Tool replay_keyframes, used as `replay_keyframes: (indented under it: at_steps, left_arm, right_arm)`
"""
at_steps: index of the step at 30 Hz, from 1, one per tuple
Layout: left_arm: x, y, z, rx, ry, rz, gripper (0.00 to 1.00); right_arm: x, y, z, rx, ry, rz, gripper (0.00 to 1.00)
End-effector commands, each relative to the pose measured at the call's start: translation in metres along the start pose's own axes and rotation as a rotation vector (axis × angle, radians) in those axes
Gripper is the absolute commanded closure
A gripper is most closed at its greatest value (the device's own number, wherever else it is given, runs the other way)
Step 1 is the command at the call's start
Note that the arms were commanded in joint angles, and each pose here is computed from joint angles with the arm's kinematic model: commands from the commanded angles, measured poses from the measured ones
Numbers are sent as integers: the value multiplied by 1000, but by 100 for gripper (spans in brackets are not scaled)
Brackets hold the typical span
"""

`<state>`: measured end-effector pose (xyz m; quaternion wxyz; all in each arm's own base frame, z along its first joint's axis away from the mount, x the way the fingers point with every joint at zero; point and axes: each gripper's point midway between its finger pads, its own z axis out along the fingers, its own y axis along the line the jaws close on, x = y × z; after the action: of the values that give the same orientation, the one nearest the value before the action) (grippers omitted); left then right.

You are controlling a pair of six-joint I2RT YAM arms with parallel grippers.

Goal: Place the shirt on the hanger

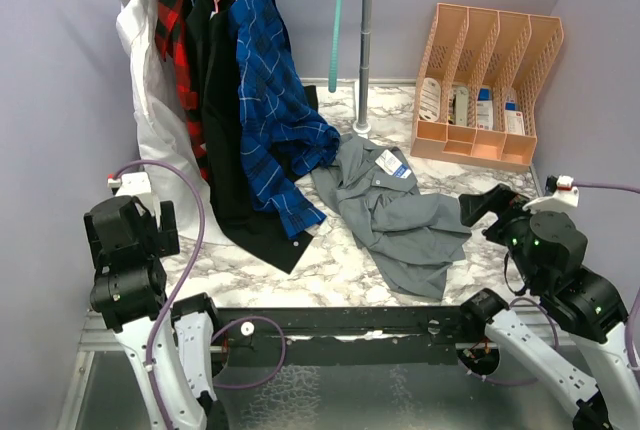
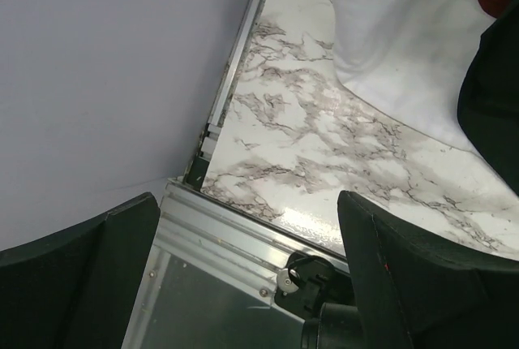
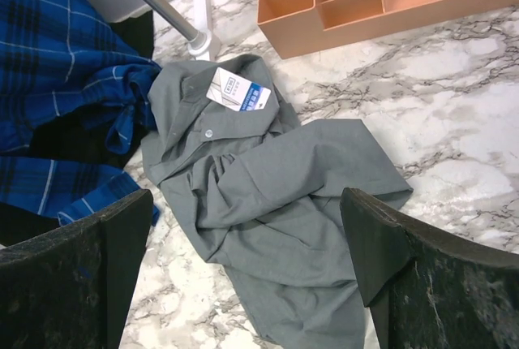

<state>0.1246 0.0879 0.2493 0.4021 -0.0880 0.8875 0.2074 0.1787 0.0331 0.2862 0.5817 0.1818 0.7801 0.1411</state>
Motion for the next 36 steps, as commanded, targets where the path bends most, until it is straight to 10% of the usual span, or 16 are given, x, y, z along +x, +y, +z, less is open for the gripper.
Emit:
replay_keyframes:
  at_steps: [1,14,21,28,36]
  left_arm:
    - [-6,-1,-4,22,-35,-26,5]
    - [-11,-22,-3,183,-24,47,7]
    - [-90,-48,-2,497,-80,126,14]
    - [-137,-64,15,621,-161,349,14]
    - [-145,-141,-36,836,-216,666,14]
  right_arm:
    - [0,-1,3,25,8,-10,0]
    - [-2,-6,-1,30,-20,26,0]
    - [2,75,-24,-505,-35,-155,0]
    - [87,120,62,-347,438,-73,0]
    - [57,144,109,-315,249,-17,0]
